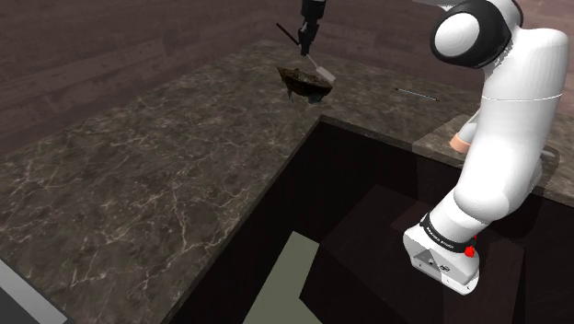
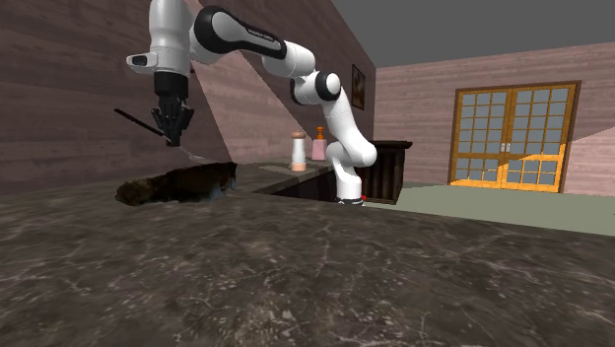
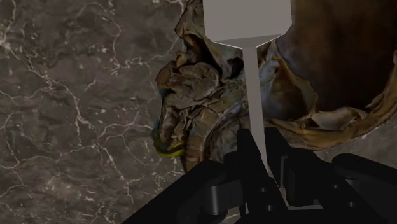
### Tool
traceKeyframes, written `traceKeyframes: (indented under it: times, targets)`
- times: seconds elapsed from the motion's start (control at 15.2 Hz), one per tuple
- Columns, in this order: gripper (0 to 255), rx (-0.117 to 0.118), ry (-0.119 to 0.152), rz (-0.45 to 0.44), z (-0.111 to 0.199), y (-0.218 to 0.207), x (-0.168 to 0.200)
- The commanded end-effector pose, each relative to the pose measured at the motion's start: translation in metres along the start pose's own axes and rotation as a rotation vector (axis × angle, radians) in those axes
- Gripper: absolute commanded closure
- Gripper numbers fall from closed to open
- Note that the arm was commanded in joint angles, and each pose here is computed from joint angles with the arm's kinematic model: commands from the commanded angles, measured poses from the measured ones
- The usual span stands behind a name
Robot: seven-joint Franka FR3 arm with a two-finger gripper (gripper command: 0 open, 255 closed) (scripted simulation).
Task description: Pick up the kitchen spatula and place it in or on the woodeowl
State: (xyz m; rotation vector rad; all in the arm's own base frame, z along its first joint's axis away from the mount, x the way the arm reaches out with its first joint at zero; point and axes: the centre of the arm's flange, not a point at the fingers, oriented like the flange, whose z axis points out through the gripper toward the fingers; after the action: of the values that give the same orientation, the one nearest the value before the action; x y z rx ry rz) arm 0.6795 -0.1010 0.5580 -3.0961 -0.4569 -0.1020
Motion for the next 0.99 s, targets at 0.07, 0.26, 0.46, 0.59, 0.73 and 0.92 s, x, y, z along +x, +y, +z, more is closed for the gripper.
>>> traceKeyframes:
  times: [0.07,0.26,0.46,0.59,0.73,0.92]
  targets:
    - [255,0.0,0.0,0.0,0.015,-0.001,-0.001]
    - [255,0.0,0.0,0.0,0.03,-0.001,-0.002]
    - [255,0.0,0.0,0.0,0.035,-0.001,-0.002]
    - [255,0.0,0.0,0.0,0.035,-0.001,-0.002]
    - [255,0.0,0.0,0.0,0.035,-0.001,-0.002]
    - [0,0.0,0.0,0.0,0.035,-0.001,-0.002]
